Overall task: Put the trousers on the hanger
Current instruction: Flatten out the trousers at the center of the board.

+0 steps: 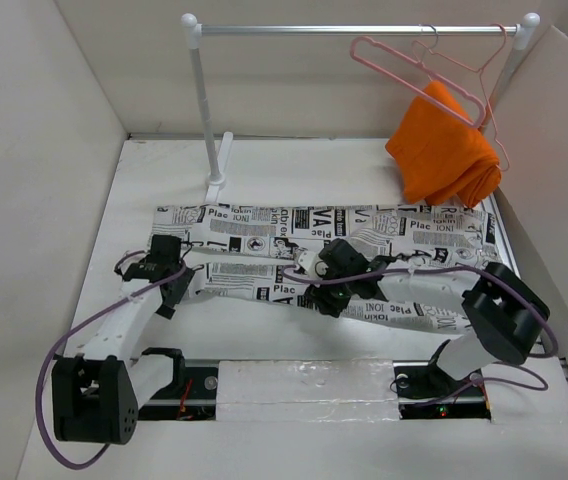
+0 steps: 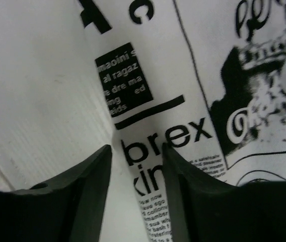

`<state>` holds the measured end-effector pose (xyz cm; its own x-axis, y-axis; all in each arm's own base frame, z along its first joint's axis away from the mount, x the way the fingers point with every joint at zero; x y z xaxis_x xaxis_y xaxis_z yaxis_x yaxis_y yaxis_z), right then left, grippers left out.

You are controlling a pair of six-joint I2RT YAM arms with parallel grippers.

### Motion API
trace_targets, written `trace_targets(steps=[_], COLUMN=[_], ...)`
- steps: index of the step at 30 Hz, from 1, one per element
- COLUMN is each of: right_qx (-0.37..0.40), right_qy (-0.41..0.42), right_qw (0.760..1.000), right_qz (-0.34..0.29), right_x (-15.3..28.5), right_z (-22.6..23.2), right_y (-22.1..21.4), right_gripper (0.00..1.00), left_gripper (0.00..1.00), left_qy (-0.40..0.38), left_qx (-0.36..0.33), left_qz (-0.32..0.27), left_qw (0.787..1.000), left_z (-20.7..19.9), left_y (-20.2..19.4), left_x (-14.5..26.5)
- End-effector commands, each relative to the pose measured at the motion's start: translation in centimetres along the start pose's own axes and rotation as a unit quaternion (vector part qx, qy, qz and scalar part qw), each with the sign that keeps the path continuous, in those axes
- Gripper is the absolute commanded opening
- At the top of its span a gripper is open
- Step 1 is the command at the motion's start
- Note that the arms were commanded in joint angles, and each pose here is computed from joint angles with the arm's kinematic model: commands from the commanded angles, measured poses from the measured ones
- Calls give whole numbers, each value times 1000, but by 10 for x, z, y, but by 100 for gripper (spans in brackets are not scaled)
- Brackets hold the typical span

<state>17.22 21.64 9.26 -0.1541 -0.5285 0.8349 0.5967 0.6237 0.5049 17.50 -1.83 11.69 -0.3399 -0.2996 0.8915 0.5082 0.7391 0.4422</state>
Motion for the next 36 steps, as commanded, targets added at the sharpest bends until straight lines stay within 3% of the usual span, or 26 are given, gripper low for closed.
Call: trace_targets(steps=[1,2,5,9,12,14,19,22,25,26,28,29,30,32,36], right_qx=[11,6,-6,-2,5,15,22,20,21,18,13,9,8,6,8], right_qy=[-51,-54,-65,-66,-59,-42,-27,-30,-32,-31,-33,-35,-38,-35,-30], right_qw=[997,997,997,996,997,997,997,998,998,999,999,999,999,999,997], right_qz=[-53,-51,-48,-59,-52,-58,-63,-50,-43,-24,-16,-22,-25,-39,-66], right_x=[-3,-6,-8,6,20,45,73,79,69,59,51,49,45,47,56], right_z=[-7,-9,-11,-8,-4,5,14,15,12,10,8,8,6,8,14], right_y=[29,27,23,21,14,14,14,12,14,13,18,23,26,36,47], right_gripper=[48,27,1,0,0,0,0,0,0,3,21,40,47,57,59], left_gripper=[68,66,55,0,0,0,0,0,0,16,47,81,89,95,93], left_qy=[-1,20,54,89,109,93,56,57,87,105,104,114,118,119,121], left_qx=[21,13,3,-21,-47,-56,-65,-81,-113,-121,-137,-155,-162,-171,-160], left_qz=[-16,-16,-19,-48,-74,-122,-191,-193,-158,-142,-130,-113,-108,-108,-122], left_qw=[1000,1000,998,995,990,987,978,976,977,977,977,975,974,972,972], left_z=[-3,-1,-3,-7,-12,-20,-22,-23,-27,-29,-38,-44,-48,-61,-67], left_y=[0,-2,-1,18,41,70,99,106,101,98,99,99,101,111,120], left_x=[-10,-18,-32,-35,-20,13,61,71,55,44,33,24,22,20,28])
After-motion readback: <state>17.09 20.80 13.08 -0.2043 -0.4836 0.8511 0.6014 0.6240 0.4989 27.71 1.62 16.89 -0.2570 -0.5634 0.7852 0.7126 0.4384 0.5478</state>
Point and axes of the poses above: each gripper's point midway between its finger pads, its own x axis back along the fingers, its own z axis along the line the jaws close on, y = z × x, the point moved 8 cm from there along x, back along the fingers, and after that the axes turned 13 degrees about -x, right-handed, at the moved point
